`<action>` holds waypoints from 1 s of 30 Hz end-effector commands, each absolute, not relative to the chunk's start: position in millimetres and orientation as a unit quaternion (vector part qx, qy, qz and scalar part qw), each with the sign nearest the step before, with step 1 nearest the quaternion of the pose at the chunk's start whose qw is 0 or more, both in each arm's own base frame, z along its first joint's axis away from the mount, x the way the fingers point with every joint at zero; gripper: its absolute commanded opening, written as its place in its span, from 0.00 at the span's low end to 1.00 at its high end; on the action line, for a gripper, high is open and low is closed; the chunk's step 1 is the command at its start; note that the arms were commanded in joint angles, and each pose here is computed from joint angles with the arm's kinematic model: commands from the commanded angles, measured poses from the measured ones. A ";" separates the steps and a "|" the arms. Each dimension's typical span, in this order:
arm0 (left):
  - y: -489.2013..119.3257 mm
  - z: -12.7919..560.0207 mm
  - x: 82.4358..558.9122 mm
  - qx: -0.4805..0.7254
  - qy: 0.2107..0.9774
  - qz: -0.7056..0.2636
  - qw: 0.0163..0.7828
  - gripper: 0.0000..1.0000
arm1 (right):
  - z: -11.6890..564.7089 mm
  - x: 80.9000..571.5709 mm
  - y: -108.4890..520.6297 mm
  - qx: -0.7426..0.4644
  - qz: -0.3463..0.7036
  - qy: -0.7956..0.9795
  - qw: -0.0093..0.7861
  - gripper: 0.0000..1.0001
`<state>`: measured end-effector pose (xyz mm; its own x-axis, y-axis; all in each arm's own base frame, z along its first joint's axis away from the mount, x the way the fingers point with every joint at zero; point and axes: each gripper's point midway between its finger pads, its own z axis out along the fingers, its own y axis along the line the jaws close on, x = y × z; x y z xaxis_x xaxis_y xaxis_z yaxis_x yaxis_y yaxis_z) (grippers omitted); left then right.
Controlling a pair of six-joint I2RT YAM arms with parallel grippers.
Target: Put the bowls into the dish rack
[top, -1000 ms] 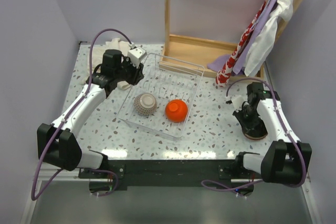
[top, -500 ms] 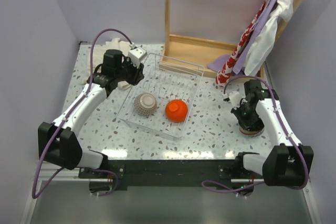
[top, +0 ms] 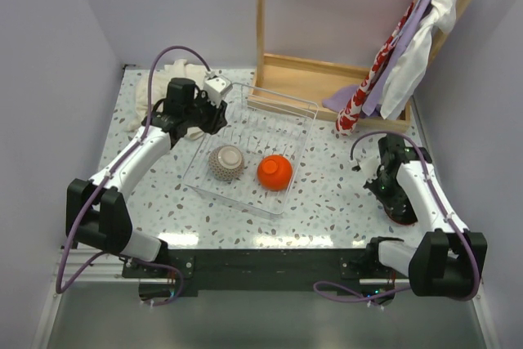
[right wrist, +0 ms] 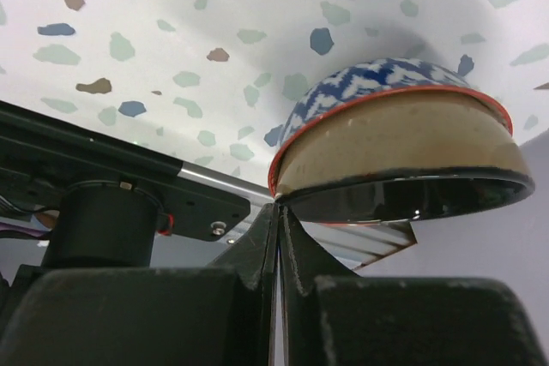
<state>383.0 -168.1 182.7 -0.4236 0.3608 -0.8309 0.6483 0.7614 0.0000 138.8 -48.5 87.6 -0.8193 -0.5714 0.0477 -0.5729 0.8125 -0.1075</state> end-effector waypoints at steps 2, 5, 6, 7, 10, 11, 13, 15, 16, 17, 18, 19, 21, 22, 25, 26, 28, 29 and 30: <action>-176.3 207.8 392.8 0.300 0.807 -0.177 0.477 0.39 | 90.4 142.1 -57.4 0.288 0.091 -0.953 0.002 0.00; -177.0 208.2 393.0 0.300 0.806 -0.179 0.477 0.39 | 92.1 144.8 -58.5 0.280 0.096 -0.955 -0.002 0.00; -176.9 207.9 392.8 0.300 0.807 -0.179 0.477 0.39 | 92.7 144.7 -59.2 0.277 0.098 -0.956 -0.001 0.00; -177.2 208.3 392.9 0.300 0.806 -0.180 0.477 0.39 | 93.8 145.2 -59.8 0.271 0.102 -0.957 -0.003 0.03; -177.6 208.0 393.1 0.300 0.806 -0.181 0.477 0.39 | 95.9 145.5 -61.6 0.259 0.111 -0.960 -0.009 0.26; -177.9 208.9 393.4 0.299 0.806 -0.182 0.478 0.39 | 96.8 145.6 -61.0 0.257 0.111 -0.960 -0.012 0.36; -178.5 207.6 392.8 0.299 0.807 -0.184 0.475 0.39 | 98.0 145.2 -57.7 0.251 0.102 -0.962 -0.015 0.43; -179.7 206.4 393.3 0.299 0.808 -0.186 0.472 0.39 | 97.9 143.9 -54.2 0.244 0.094 -0.965 -0.016 0.47; -180.8 206.7 393.2 0.299 0.808 -0.189 0.471 0.39 | 97.8 143.9 -53.5 0.242 0.092 -0.966 -0.017 0.48; -181.4 208.4 394.2 0.300 0.808 -0.190 0.470 0.39 | 97.3 143.4 -53.1 0.239 0.091 -0.967 -0.018 0.50; -181.9 207.2 395.1 0.300 0.809 -0.190 0.468 0.39 | 95.8 142.7 -51.9 0.238 0.088 -0.967 -0.018 0.51; -183.0 210.8 397.4 0.299 0.808 -0.192 0.470 0.39 | 92.4 140.2 -51.4 0.237 0.086 -0.968 -0.013 0.51; -184.5 209.6 399.2 0.301 0.810 -0.192 0.465 0.39 | 88.1 140.0 -51.5 0.235 0.085 -0.968 -0.011 0.50; -186.3 214.7 401.9 0.303 0.807 -0.191 0.469 0.39 | 88.0 140.9 -52.7 0.233 0.089 -0.968 -0.011 0.50; -189.7 215.3 406.2 0.312 0.807 -0.183 0.466 0.39 | 87.9 143.4 -53.5 0.231 0.092 -0.968 -0.015 0.48; -190.4 215.7 407.2 0.315 0.807 -0.180 0.466 0.39 | 87.4 143.1 -53.5 0.232 0.093 -0.968 -0.014 0.48; -194.1 217.2 409.5 0.319 0.805 -0.177 0.468 0.39 | 85.0 140.8 -55.8 0.224 0.089 -0.970 -0.002 0.48; -194.8 217.5 409.7 0.322 0.804 -0.175 0.468 0.39 | 83.8 140.3 -56.6 0.220 0.084 -0.972 0.001 0.47; -196.6 218.4 410.5 0.325 0.802 -0.174 0.470 0.39 | 83.1 139.5 -57.7 0.216 0.079 -0.973 0.004 0.47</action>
